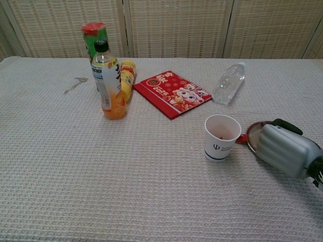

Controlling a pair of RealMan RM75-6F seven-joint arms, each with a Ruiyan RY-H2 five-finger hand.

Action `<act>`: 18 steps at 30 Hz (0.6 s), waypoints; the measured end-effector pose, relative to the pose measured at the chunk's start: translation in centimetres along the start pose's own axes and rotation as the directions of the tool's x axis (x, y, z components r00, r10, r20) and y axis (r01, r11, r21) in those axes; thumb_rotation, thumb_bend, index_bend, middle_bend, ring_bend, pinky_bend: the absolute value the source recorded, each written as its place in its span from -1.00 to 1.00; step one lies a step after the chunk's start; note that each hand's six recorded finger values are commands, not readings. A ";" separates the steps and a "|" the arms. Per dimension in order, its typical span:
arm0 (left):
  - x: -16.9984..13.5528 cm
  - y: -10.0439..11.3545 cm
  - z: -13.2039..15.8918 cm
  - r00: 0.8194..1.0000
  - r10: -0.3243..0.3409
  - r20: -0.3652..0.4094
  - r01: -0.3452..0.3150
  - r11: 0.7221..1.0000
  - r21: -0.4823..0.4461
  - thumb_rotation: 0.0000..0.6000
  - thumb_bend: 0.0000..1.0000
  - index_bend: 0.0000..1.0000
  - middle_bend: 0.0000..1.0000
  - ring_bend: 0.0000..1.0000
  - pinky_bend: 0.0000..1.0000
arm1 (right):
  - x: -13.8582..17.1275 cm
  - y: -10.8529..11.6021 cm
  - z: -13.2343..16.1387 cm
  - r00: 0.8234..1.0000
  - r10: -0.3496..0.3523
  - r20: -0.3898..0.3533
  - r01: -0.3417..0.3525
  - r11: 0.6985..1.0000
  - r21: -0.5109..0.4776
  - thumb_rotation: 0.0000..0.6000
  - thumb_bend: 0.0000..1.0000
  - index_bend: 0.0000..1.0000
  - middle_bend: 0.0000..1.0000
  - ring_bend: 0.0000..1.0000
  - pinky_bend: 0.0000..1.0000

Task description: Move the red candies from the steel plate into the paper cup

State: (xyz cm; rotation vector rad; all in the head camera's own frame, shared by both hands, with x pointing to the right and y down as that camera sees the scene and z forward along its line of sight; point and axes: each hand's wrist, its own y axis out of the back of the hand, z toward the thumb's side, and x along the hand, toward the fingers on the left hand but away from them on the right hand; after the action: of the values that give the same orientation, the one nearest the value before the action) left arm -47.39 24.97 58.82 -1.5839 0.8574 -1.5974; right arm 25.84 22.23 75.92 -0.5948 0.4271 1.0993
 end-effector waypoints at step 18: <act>0.0 -0.1 0.1 1.000 -0.001 0.003 0.001 1.000 -0.001 1.00 0.50 -0.71 -0.54 -0.64 -0.34 | -0.2 1.0 -4.6 0.991 -0.041 0.124 0.049 0.997 -0.055 1.00 0.50 1.00 0.74 0.16 0.76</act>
State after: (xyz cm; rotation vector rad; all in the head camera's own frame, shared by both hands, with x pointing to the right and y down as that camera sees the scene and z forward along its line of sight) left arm -47.29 24.99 58.90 -1.5871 0.8554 -1.5956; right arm 24.70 19.46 72.27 -0.5818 0.2746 1.1015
